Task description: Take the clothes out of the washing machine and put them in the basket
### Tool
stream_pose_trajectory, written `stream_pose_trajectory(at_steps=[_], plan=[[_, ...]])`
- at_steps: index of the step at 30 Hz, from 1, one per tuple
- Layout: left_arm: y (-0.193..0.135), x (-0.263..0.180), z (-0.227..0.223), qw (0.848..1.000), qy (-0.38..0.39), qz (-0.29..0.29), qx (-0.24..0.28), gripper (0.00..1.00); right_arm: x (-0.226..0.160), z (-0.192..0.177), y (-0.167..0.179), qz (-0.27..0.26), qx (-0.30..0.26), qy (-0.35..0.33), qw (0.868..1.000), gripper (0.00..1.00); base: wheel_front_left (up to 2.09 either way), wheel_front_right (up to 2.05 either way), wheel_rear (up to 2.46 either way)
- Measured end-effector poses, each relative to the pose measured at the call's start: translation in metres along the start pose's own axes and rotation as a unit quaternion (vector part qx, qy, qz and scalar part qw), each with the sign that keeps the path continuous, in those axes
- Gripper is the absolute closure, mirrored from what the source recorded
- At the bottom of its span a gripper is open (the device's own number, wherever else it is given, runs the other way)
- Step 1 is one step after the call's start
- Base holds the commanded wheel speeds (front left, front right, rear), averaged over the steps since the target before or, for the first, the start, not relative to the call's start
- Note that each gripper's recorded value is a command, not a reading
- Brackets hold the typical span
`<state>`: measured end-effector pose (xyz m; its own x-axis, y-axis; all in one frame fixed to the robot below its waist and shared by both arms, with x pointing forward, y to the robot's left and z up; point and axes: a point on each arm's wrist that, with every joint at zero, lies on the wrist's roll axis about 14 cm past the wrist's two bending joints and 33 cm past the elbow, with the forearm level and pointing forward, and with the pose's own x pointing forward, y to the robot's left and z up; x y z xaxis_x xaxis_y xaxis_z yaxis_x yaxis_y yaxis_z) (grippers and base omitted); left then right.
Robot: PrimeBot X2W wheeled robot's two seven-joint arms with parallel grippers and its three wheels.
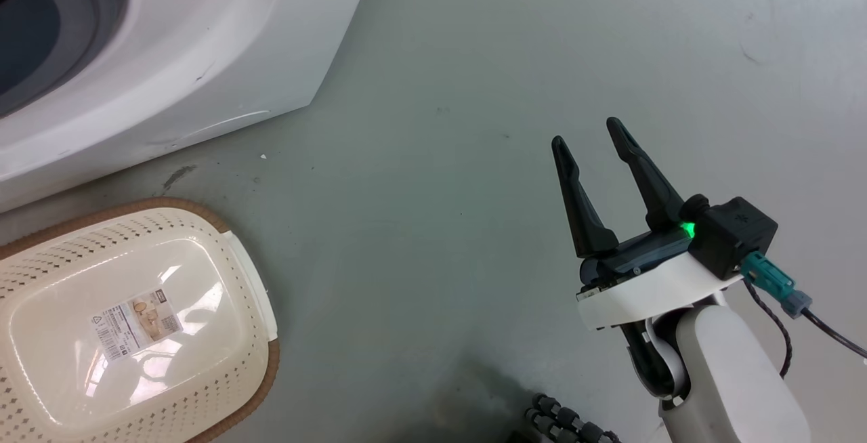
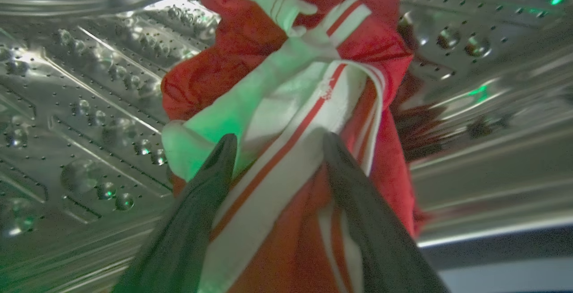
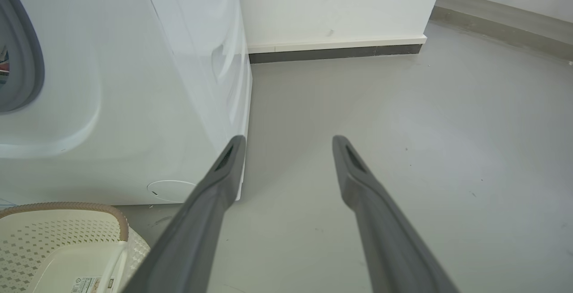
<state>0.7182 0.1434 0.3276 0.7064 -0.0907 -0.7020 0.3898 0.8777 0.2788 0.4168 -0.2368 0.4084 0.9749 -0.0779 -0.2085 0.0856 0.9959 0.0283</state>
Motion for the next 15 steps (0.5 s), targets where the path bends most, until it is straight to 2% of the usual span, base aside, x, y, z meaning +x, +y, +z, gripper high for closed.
stream_pose_trajectory(at_steps=[5, 10, 11, 12, 15], plan=[[0.011, 0.001, -0.021, 0.997, 0.072, 0.007, -0.006, 0.00, 0.000, -0.001, 0.000, 0.000, 0.004, 0.002, 1.000, 0.00, 0.00, 0.00, 0.00], [0.012, 0.002, -0.029, 0.994, 0.105, 0.012, -0.023, 0.00, 0.002, -0.002, 0.001, 0.001, 0.005, 0.003, 1.000, 0.00, 0.00, 0.00, 0.00], [0.011, 0.002, -0.028, 0.994, 0.106, 0.012, -0.023, 0.41, 0.002, -0.002, 0.001, 0.001, 0.005, 0.002, 1.000, 0.00, 0.00, 0.00, 0.00], [0.012, 0.002, -0.028, 0.994, 0.103, 0.015, -0.023, 1.00, 0.003, -0.002, 0.001, 0.001, 0.005, 0.002, 1.000, 0.00, 0.00, 0.00, 0.00], [0.011, 0.003, -0.026, 0.995, 0.090, 0.023, -0.023, 1.00, 0.005, -0.001, 0.001, 0.002, 0.005, 0.000, 1.000, 0.00, 0.00, 0.00, 0.00]])
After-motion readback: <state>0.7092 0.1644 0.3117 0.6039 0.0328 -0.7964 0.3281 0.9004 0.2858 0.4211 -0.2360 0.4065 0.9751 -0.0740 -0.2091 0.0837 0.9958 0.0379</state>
